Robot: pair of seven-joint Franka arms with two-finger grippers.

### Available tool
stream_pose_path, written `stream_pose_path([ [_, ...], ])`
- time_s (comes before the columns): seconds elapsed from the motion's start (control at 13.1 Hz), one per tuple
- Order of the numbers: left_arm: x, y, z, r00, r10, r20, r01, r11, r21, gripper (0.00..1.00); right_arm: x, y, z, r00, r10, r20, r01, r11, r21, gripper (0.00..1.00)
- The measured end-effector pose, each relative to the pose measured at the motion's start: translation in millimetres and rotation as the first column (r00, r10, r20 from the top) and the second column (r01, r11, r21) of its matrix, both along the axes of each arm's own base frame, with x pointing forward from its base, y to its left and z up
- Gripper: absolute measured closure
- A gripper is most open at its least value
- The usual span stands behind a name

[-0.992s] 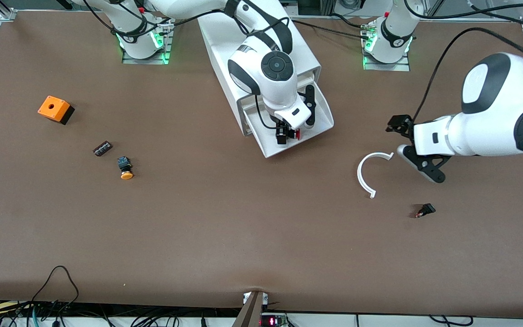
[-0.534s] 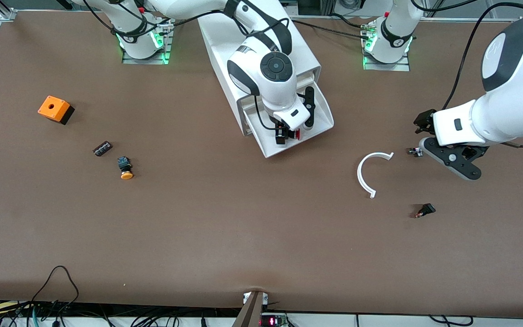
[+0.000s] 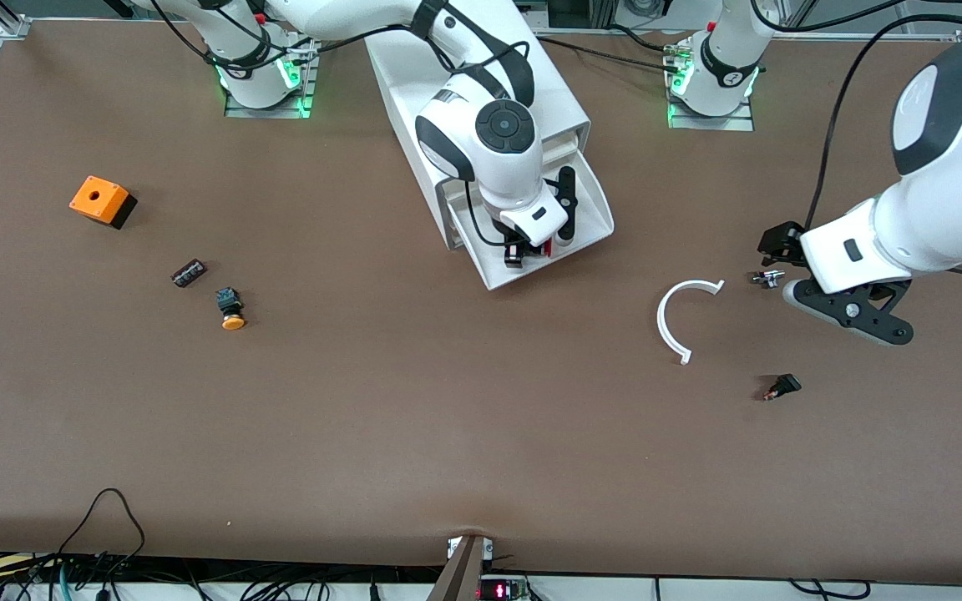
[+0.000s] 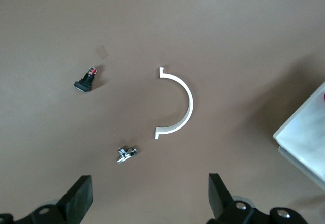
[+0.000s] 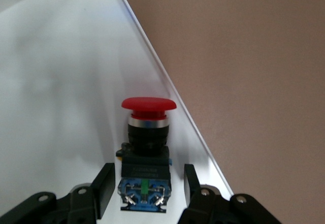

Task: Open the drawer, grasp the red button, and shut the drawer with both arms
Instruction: 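Grasp the red button with the right gripper while the left gripper withdraws, then lift the red button out of the drawer with the right gripper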

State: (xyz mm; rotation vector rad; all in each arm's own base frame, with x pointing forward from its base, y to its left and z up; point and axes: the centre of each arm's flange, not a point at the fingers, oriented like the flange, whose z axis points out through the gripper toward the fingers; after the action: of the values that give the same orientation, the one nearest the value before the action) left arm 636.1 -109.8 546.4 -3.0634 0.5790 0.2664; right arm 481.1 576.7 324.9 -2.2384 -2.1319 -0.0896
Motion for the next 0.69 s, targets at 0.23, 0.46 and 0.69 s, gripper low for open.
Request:
stream_pose_path([
  [0.23,-1.1,-7.6,5.4,0.996,0.093,0.015,-0.094,0.996,0.01,0.0,-2.9,3.0,-1.6,1.0,-0.003,0.021,0.003,1.0,-0.015,0.57],
  [0.46,-1.2,-8.3,9.1,0.985,0.174,0.017,-0.174,0.985,-0.003,0.0,-3.7,4.6,0.1,0.999,-0.015,0.035,0.015,1.0,-0.02,0.58],
  [0.69,-2.6,-13.5,9.6,0.964,0.266,0.014,-0.266,0.964,0.001,0.0,-7.0,9.2,3.6,0.995,0.012,0.098,-0.006,0.998,-0.056,0.58],
])
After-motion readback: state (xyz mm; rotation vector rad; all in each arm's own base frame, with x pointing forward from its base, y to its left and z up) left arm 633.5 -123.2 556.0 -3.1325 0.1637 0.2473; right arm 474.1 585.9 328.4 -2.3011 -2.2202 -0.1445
